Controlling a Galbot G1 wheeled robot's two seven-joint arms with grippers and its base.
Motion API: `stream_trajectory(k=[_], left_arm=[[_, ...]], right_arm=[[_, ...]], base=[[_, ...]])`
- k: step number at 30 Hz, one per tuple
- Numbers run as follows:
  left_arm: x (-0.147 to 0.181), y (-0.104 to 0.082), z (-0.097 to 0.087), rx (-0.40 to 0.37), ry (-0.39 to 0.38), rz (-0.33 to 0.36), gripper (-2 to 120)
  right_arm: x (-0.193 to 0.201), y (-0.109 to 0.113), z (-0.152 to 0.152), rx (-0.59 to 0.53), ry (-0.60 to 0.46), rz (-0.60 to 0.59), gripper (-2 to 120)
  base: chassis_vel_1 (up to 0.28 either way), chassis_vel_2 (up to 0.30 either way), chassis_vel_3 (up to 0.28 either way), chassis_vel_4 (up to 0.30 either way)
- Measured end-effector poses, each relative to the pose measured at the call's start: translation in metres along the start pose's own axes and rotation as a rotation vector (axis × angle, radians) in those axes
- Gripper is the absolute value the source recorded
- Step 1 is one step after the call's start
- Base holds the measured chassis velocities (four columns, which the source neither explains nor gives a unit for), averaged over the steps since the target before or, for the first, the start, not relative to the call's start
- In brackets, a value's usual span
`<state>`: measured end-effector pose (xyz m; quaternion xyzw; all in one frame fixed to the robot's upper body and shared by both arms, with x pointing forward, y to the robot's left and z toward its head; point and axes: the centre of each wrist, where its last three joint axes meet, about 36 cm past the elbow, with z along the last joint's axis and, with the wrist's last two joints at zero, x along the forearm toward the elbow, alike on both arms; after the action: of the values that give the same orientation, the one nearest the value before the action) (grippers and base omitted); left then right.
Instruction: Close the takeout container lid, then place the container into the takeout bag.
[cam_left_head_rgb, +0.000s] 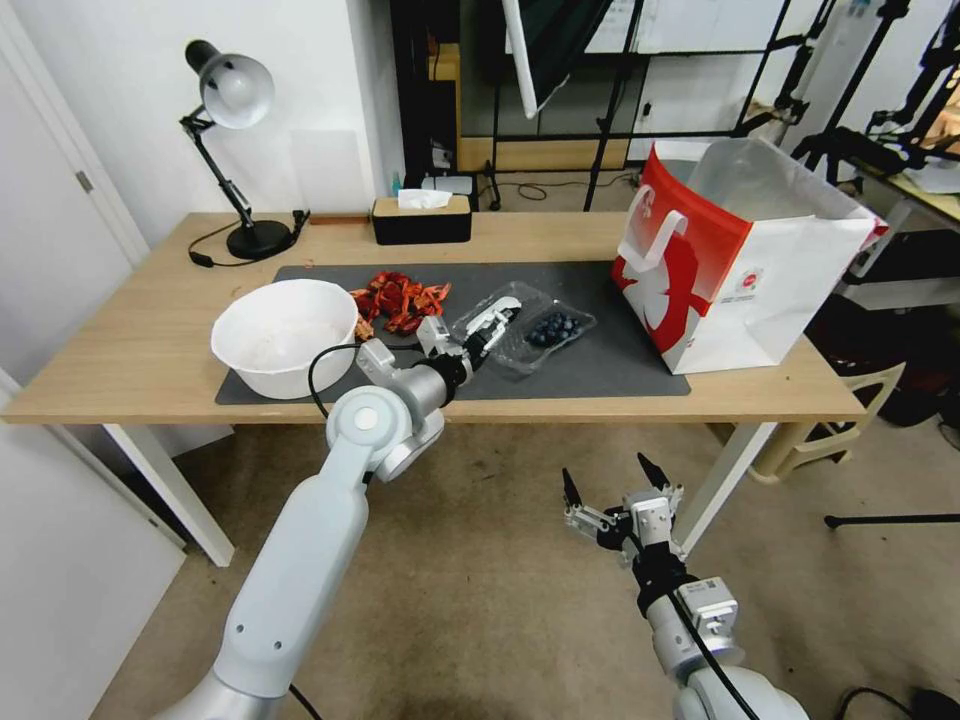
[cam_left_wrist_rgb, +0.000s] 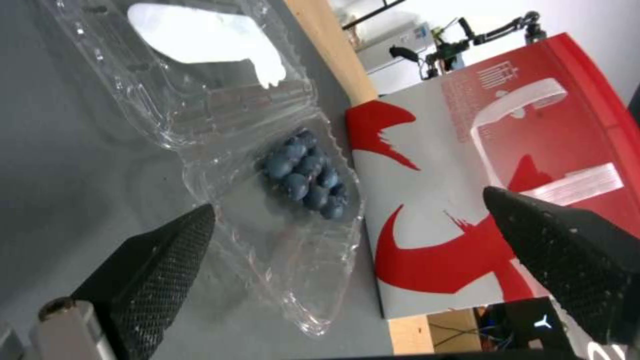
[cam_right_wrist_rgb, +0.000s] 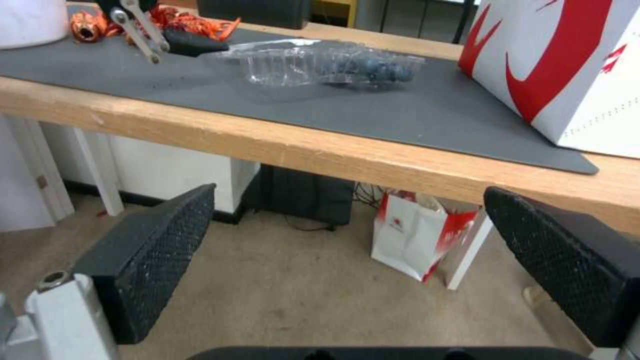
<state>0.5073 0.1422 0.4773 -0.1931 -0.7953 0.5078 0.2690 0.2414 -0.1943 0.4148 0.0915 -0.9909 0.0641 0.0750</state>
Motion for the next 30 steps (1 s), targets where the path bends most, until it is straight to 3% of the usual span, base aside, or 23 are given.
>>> stream_trajectory(k=[13, 30], left_arm=[[-0.014, 0.006, -0.013, 0.007, -0.009, -0.05, 100], [-0.023, 0.013, -0.013, 0.017, -0.009, -0.082, 100]], right_arm=[[0.003, 0.001, -0.001, 0.006, -0.003, -0.003, 100], [0.003, 0.001, 0.002, 0.007, -0.001, -0.003, 100]], base=[[0.0, 0.0, 0.0, 0.0], [0.0, 0.0, 0.0, 0.0]])
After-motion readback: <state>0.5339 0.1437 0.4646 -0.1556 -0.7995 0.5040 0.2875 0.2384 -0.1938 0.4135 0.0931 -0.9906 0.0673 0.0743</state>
